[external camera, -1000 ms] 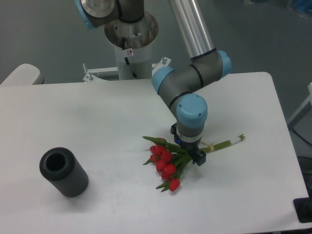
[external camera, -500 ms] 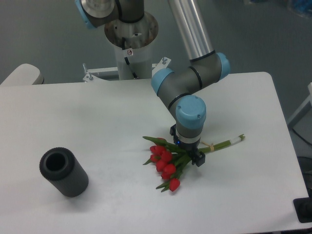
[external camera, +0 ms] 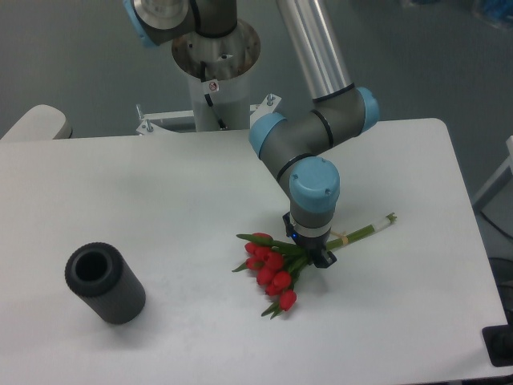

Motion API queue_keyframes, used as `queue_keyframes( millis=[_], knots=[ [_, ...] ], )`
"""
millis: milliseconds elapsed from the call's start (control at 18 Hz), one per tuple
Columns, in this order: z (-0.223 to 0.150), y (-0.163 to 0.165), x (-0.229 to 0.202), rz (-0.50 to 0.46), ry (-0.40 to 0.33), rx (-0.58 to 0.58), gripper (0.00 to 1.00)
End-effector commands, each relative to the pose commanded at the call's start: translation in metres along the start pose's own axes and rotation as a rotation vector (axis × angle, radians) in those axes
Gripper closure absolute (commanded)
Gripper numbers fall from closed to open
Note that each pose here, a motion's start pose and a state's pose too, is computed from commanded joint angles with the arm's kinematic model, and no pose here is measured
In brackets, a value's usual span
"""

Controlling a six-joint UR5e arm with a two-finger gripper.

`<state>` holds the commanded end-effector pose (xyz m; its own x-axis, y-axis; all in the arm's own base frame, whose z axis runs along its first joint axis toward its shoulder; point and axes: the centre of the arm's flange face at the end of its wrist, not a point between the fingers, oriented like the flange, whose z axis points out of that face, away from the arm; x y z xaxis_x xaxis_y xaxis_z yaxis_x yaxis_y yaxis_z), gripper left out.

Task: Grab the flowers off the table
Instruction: 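Lift the gripped tulips up off the table toward the black vase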

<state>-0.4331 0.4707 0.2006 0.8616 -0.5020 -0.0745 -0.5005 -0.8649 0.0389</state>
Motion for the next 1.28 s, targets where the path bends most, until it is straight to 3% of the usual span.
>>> queue_keyframes(
  millis=[222,500,1000,1278],
  knots=[
    [-0.042,-0.014,-0.011,0.018,-0.069,0.012,0.62],
    [-0.100,-0.036,-0.029,0.002,-0.100,0.144,0.63],
    [-0.183,-0.079,-0.040,-0.115,-0.115,0.533,0.64],
    [-0.220,-0.092,-0.030,-0.198,-0.071,0.726,0.64]
  ],
)
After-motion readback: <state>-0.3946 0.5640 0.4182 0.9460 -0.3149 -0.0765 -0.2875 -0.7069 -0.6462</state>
